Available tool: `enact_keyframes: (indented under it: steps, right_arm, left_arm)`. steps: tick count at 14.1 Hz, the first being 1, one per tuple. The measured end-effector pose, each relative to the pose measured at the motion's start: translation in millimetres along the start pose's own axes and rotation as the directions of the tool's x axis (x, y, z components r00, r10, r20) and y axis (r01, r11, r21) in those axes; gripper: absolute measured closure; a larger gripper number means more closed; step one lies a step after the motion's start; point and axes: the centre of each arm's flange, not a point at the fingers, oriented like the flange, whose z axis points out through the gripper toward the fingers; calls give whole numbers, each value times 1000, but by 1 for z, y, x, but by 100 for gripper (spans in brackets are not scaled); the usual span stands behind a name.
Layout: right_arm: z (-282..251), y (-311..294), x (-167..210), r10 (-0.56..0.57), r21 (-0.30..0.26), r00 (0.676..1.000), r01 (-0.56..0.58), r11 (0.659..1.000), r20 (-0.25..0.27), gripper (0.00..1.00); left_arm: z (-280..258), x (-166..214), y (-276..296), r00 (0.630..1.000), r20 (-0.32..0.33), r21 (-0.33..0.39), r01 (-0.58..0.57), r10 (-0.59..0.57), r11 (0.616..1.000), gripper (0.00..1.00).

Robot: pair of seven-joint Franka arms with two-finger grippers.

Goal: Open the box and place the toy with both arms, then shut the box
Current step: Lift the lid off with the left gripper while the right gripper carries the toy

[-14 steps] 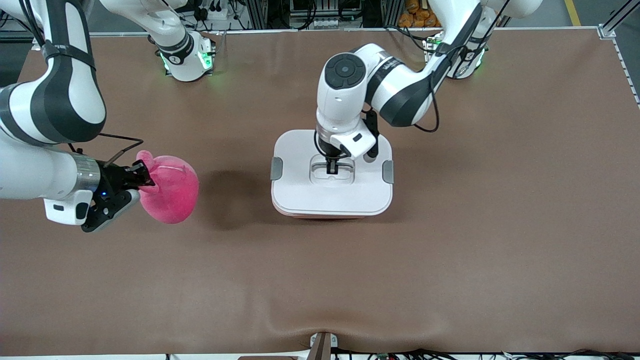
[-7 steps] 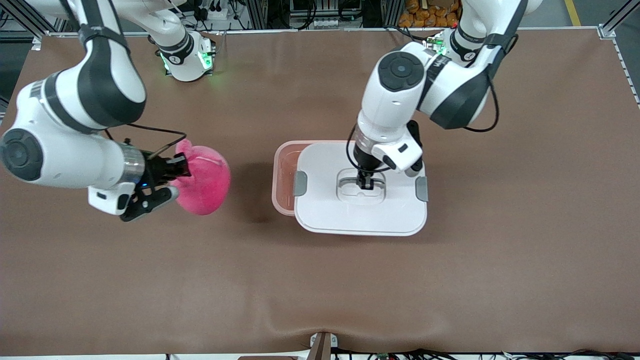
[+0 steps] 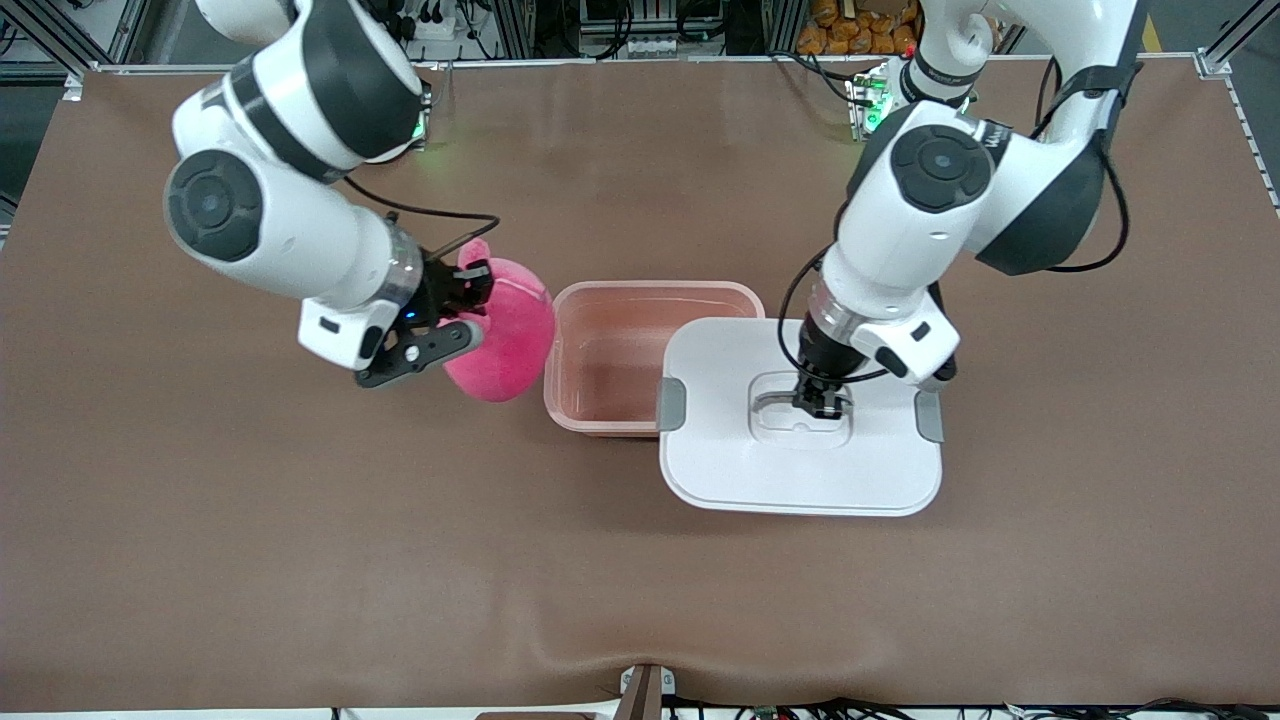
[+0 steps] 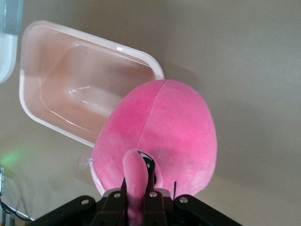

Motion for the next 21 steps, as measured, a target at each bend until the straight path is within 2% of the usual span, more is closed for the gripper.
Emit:
enact_keyframes:
  steps: [3, 5, 7, 10, 15, 19, 21]
  right_arm:
    - [14, -28, 5, 34, 14, 999, -33, 999, -22, 89]
    - [25, -41, 12, 80, 54, 996, -78, 995, -34, 89]
    - [33, -52, 18, 96, 82, 995, -93, 992, -39, 89]
    - [47, -69, 30, 81, 85, 996, -77, 993, -41, 89]
    - [65, -87, 40, 66, 86, 996, -60, 994, -61, 89]
    - [73, -92, 42, 61, 83, 997, -56, 995, -53, 89]
    - [78, -94, 42, 59, 80, 997, -55, 995, -47, 89]
  left_arm:
    - [-7, 37, 14, 1000, -9, -13, -17, 17, 1000, 93]
    - [-8, 64, 24, 1000, -17, -18, -3, 2, 1000, 93]
    - [-9, 75, 28, 1000, -18, -25, -3, 2, 1000, 93]
    - [-8, 89, 32, 1000, -22, -26, -6, 6, 1000, 93]
    - [2, 140, 41, 999, -34, -20, 3, -4, 1000, 93]
    - [5, 181, 43, 1000, 11, 0, -21, 21, 1000, 93]
    - [8, 188, 39, 1000, 11, 4, -27, 27, 1000, 93]
